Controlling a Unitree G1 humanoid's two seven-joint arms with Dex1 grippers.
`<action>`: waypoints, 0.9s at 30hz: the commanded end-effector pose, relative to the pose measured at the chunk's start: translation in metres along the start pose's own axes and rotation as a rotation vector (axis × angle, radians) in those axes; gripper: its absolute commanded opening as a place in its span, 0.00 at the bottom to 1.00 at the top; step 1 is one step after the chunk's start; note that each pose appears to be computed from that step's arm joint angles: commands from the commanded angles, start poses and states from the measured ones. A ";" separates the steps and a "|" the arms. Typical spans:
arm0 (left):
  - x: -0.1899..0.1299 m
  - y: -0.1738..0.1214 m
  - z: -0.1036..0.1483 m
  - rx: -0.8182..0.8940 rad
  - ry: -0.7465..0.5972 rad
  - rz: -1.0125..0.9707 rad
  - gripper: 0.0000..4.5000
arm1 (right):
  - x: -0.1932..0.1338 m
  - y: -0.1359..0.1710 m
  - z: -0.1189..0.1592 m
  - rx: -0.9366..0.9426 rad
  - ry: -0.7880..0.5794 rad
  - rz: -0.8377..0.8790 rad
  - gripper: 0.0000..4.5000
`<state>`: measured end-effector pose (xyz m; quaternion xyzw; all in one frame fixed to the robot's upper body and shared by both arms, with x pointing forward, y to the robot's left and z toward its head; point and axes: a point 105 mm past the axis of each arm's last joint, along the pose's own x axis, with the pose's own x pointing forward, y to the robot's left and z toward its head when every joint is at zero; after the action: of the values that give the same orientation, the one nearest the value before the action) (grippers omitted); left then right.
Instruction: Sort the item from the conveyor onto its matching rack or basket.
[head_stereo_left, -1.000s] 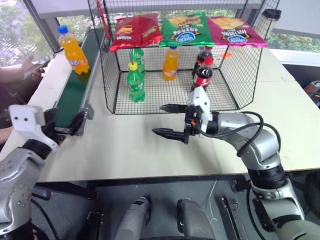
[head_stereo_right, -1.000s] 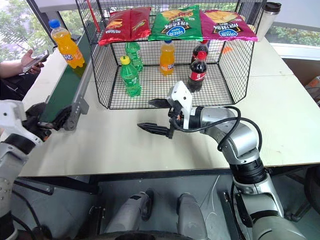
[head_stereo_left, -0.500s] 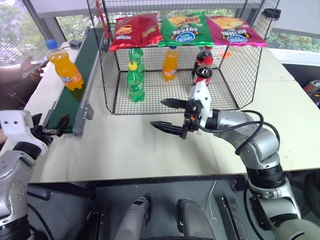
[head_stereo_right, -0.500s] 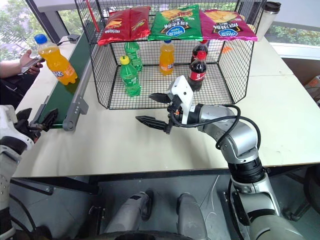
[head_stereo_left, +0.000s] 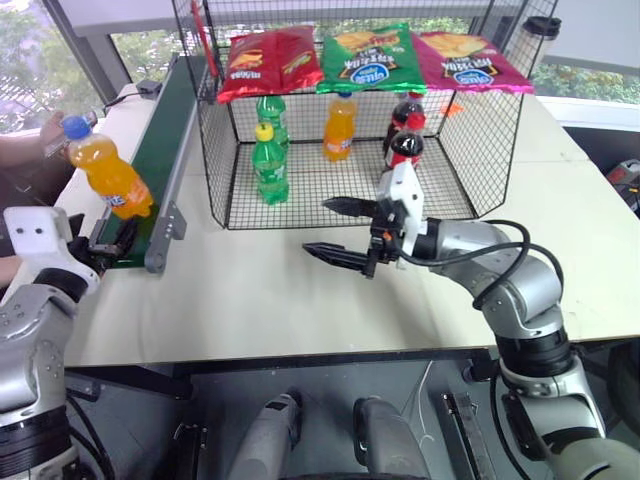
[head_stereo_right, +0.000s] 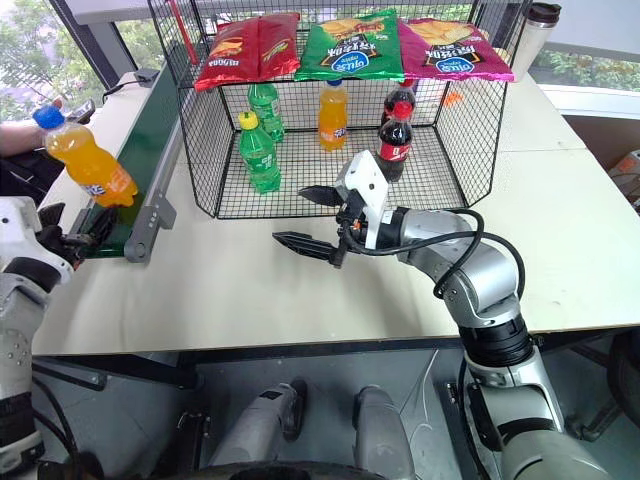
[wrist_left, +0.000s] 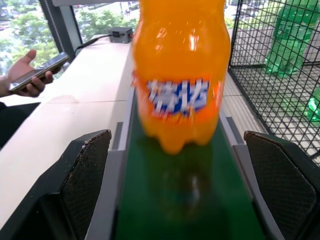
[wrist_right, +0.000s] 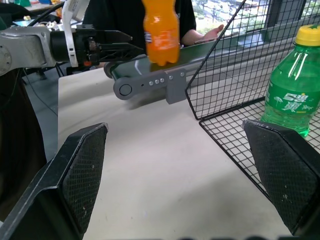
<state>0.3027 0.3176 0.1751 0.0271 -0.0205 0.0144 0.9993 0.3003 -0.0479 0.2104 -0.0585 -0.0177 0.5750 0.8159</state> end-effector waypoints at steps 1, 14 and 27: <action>0.000 0.000 0.012 0.035 -0.044 -0.004 1.00 | -0.002 0.004 0.010 -0.049 -0.033 0.011 0.99; -0.004 -0.017 0.011 -0.023 -0.056 -0.126 0.67 | -0.007 -0.001 0.007 -0.063 -0.022 -0.011 1.00; 0.003 -0.077 0.064 -0.017 -0.109 -0.474 0.67 | -0.007 0.000 0.013 -0.057 -0.029 -0.006 1.00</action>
<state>0.3098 0.2661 0.2220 0.0078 -0.0493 -0.1560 0.9865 0.3014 -0.0555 0.2062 -0.0714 -0.0132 0.5671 0.8204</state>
